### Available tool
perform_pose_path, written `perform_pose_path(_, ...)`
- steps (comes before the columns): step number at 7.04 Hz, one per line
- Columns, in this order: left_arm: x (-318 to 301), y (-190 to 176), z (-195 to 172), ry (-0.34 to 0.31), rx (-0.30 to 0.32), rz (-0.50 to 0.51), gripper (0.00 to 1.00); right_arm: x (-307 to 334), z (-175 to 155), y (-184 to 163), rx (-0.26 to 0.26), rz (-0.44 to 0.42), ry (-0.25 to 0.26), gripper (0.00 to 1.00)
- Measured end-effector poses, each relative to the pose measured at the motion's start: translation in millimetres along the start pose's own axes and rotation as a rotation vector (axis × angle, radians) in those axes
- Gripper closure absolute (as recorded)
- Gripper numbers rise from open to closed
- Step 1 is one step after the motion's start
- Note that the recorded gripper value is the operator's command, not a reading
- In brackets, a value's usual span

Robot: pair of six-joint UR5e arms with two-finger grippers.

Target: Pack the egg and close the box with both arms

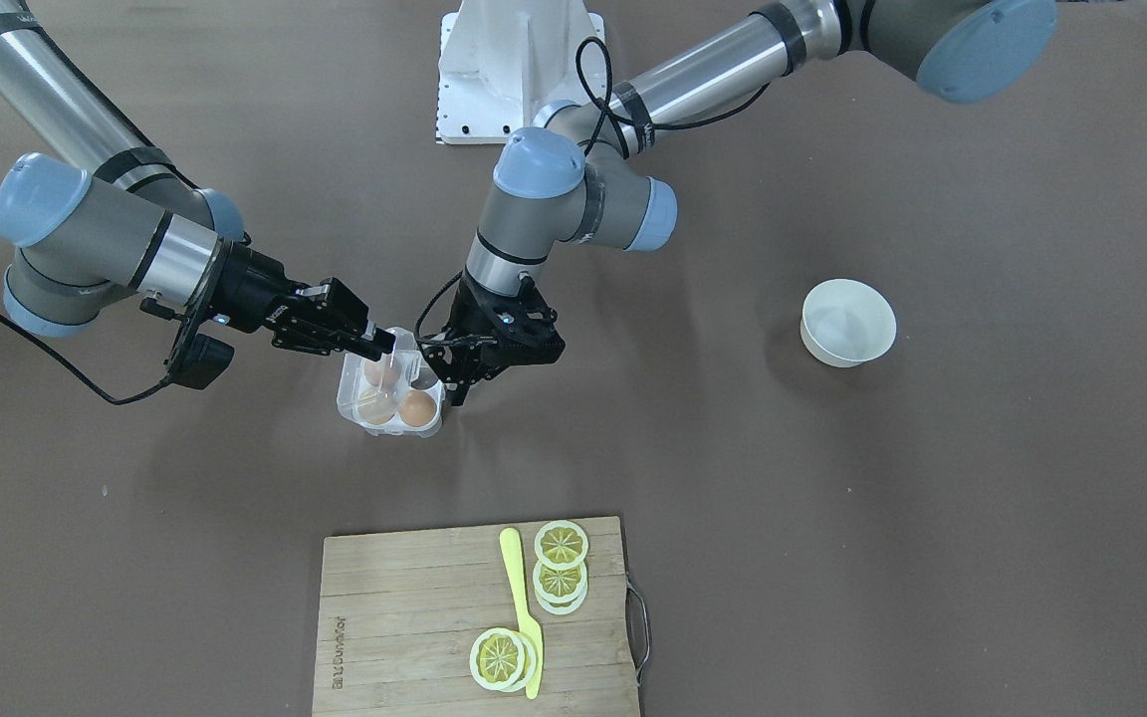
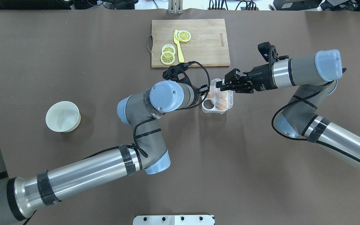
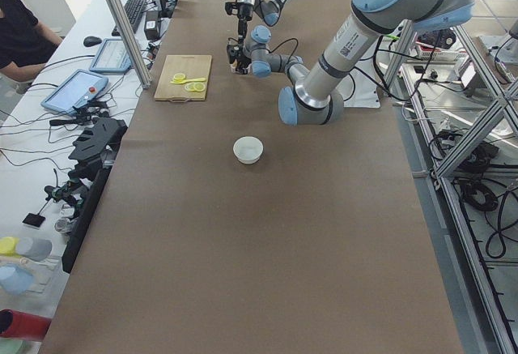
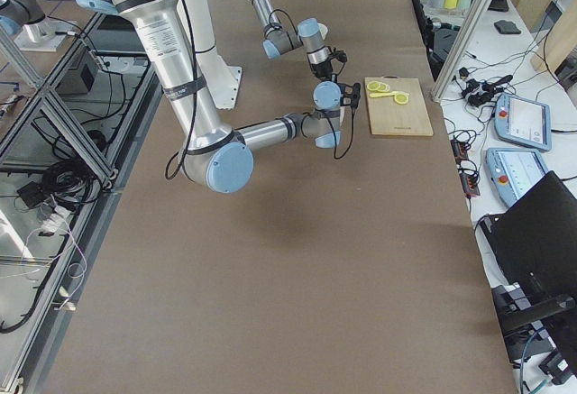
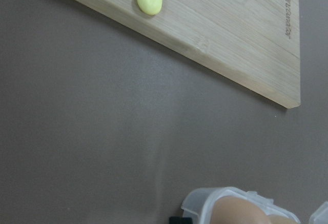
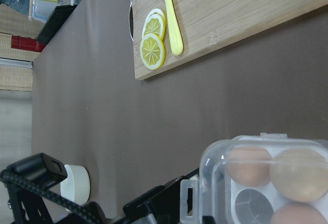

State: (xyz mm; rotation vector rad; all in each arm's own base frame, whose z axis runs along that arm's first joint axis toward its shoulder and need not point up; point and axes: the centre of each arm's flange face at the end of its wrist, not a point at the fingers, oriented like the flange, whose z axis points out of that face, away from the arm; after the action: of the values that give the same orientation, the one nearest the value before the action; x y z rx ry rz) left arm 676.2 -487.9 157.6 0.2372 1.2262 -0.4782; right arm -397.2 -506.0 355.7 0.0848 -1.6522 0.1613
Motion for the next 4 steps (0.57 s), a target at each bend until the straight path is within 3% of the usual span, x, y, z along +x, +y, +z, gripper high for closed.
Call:
perform_pose_path(2,2.2,-29.7,-13.1,0.010,-0.039,-0.008,0.98,-4.3,0.9,-0.3,-0.001,0.009,-0.006,0.09)
perform_pose_path(3,-3.3,-53.0,-25.8,0.016,-0.067,-0.015,0.12,-8.6,2.4,-0.4,-0.003,0.026,-0.011,0.00)
perform_pose_path(4,-18.4,-74.8,-39.4,0.018,-0.093,-0.006,0.01,-14.8,3.6,-0.5,-0.005,0.037,-0.016,0.00)
